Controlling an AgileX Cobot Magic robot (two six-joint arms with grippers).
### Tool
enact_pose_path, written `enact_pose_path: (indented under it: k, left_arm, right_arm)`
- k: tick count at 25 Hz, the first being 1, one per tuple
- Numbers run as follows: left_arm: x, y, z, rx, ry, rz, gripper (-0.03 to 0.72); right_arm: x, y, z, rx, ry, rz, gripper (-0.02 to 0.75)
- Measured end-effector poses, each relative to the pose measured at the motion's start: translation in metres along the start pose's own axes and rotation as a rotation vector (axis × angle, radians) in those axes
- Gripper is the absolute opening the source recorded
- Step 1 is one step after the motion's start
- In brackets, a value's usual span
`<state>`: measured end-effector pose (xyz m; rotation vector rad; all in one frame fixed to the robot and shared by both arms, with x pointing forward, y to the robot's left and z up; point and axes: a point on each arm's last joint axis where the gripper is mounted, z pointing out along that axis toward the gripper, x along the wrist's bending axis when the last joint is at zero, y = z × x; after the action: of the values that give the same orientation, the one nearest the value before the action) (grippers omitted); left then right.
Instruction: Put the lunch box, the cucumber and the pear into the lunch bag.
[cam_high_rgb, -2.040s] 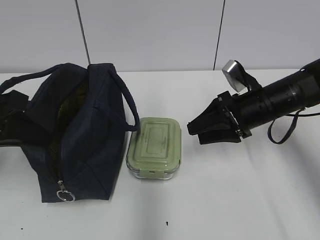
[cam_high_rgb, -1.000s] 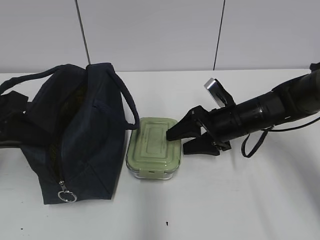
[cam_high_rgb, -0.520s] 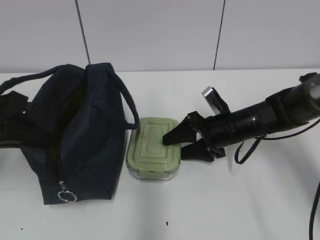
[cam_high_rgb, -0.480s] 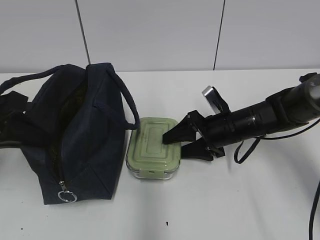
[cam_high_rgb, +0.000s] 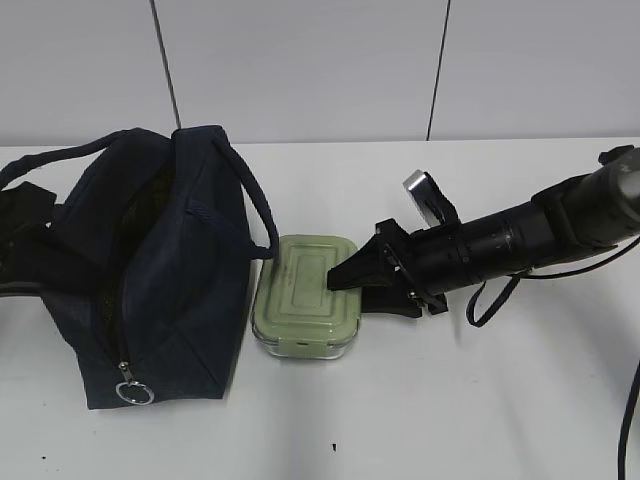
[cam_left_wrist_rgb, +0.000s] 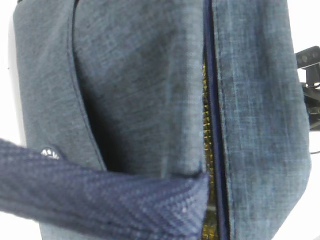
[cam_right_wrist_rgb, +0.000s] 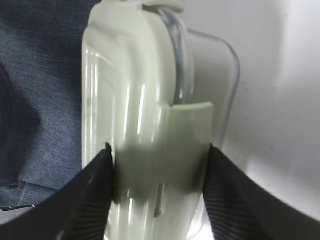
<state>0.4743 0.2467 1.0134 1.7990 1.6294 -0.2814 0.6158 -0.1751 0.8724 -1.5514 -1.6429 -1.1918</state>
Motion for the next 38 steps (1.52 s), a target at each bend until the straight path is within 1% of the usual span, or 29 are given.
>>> enact_pose_path:
  k: [3,7,14,19,27,38]
  left_arm:
    - [0.0,0.0,0.0,0.0,0.0,0.0,-0.015]
    - [0.0,0.0,0.0,0.0,0.0,0.0,-0.015]
    - [0.0,0.0,0.0,0.0,0.0,0.0,-0.015]
    - [0.0,0.0,0.0,0.0,0.0,0.0,-0.015]
    - [0.0,0.0,0.0,0.0,0.0,0.0,-0.015]
    - [0.0,0.0,0.0,0.001,0.0,0.0,-0.015]
  right_arm:
    - [0.0,0.0,0.0,0.002,0.004,0.0,0.4]
    - [0.0,-0.001,0.001,0.009,0.013,-0.003,0.379]
    - [0.0,-0.002,0.001,0.019,0.027,-0.006,0.377]
    - [-0.005,-0.001,-0.007,0.018,0.045,0.001,0.377]
    - [-0.022,0.01,-0.034,-0.056,0.027,0.035,0.377]
    - [-0.022,0.01,-0.036,-0.06,0.029,0.048,0.377]
